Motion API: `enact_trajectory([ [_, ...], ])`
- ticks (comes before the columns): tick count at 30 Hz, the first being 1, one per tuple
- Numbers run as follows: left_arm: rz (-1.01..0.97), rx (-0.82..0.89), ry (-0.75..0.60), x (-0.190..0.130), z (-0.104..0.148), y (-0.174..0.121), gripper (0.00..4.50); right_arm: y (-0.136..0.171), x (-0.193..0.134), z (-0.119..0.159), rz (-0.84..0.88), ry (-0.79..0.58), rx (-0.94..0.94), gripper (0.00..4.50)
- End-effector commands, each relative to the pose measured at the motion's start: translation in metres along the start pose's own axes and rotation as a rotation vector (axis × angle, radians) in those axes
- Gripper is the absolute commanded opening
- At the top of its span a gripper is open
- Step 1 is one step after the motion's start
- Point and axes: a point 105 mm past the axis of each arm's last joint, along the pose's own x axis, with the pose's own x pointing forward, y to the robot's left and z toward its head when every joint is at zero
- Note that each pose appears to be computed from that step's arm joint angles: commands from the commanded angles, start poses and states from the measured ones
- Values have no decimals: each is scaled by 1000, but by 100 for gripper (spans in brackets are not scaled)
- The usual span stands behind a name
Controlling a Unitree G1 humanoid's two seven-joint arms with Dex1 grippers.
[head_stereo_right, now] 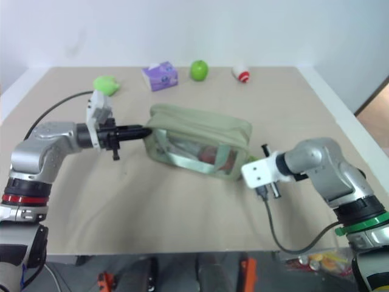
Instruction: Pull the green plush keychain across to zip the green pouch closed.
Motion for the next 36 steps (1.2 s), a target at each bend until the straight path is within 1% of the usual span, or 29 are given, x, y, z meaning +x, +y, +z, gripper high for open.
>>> enact_trajectory([
  [1, 39, -20, -23, -9, 2, 3, 0, -20, -44, 4, -103, -166, 235, 2],
  [5, 63, -45, -25, -13, -4, 4, 0, -19, -68, 5, -140, -300, 394, 2],
  [7, 80, -57, -36, -14, -4, 6, 0, -20, -73, 9, -156, -368, 453, 61],
  [8, 86, -69, -45, -14, -4, 7, 78, -20, -75, 10, -160, -394, 475, 93],
  [9, 93, -78, -51, -14, -4, 9, 105, -19, -75, 11, -156, -410, 497, 122],
  [12, 74, -117, -89, -14, 3, 9, 208, -14, -74, 11, -152, -463, 574, 226],
  [15, 60, -141, -101, -14, 6, 7, 310, -15, -75, 8, -180, -505, 637, 332],
  [17, 61, -142, -109, -16, 11, 6, 378, -16, -79, 5, -202, -527, 673, 398],
  [18, 91, -111, -106, -19, 13, 9, 410, -17, -83, 2, -217, -538, 697, 433],
  [19, 128, -101, -94, -25, 14, 12, 447, -17, -88, -1, -242, -545, 717, 450],
  [21, 166, -84, -104, -42, 16, 13, 449, -19, -99, -5, -287, -561, 745, 450],
  [24, 217, -104, -110, -68, 12, 11, 449, -16, -114, -4, -328, -614, 783, 450],
  [28, 332, -168, -133, -96, 2, 14, 449, -7, -126, -3, -388, -684, 851, 450],
  [31, 425, -246, -131, -114, -20, 13, 449, 5, -127, -1, -448, -751, 923, 450],
  [33, 454, -286, -124, -117, -32, 9, 449, 10, -127, 1, -496, -808, 977, 450],
  [36, 481, -344, -115, -117, -49, 5, 449, 20, -115, -1, -531, -828, 1058, 450],
])
